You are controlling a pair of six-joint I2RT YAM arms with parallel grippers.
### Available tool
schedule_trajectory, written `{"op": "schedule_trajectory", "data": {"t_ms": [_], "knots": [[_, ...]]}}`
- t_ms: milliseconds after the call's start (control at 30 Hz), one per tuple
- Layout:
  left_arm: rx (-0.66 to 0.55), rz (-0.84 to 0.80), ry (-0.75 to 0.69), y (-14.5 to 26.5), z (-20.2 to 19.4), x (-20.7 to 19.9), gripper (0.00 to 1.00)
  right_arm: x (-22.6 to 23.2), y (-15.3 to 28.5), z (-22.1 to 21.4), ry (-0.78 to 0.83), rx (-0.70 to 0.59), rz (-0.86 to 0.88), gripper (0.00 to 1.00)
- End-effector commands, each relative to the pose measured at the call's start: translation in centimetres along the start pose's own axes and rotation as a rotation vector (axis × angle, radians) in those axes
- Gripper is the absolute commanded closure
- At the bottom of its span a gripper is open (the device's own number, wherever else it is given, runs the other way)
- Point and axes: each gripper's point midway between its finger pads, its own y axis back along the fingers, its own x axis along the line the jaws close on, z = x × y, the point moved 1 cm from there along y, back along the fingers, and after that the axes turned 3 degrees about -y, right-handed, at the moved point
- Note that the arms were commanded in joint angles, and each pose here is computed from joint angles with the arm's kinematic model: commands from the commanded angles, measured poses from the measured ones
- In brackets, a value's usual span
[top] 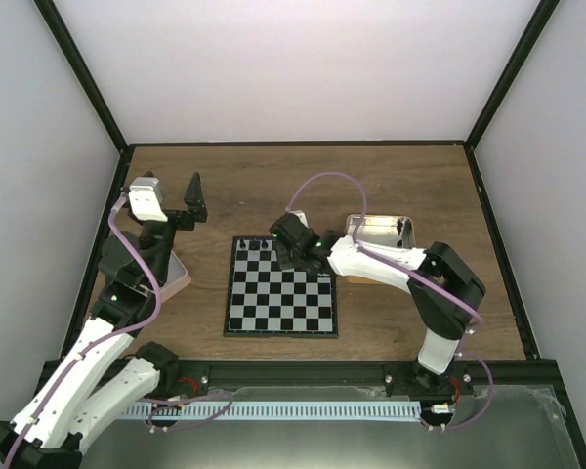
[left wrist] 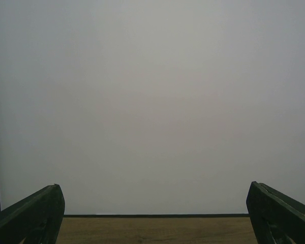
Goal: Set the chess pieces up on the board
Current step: Place the chess piece on the chessboard.
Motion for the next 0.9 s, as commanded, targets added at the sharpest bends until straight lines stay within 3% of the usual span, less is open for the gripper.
{"op": "schedule_trajectory", "data": {"t_ms": [0,867], "knots": [[-0.024,0.016,0.013,0.3,0.9,0.4,0.0,1.5,-0.2,0.4,-0.005,0.0,0.025,0.97],[-0.024,0.051,0.003,0.2,0.7,1.0,0.0,-0.2,-5.3,-0.5,-0.042,0.027,-0.165,0.93]]}}
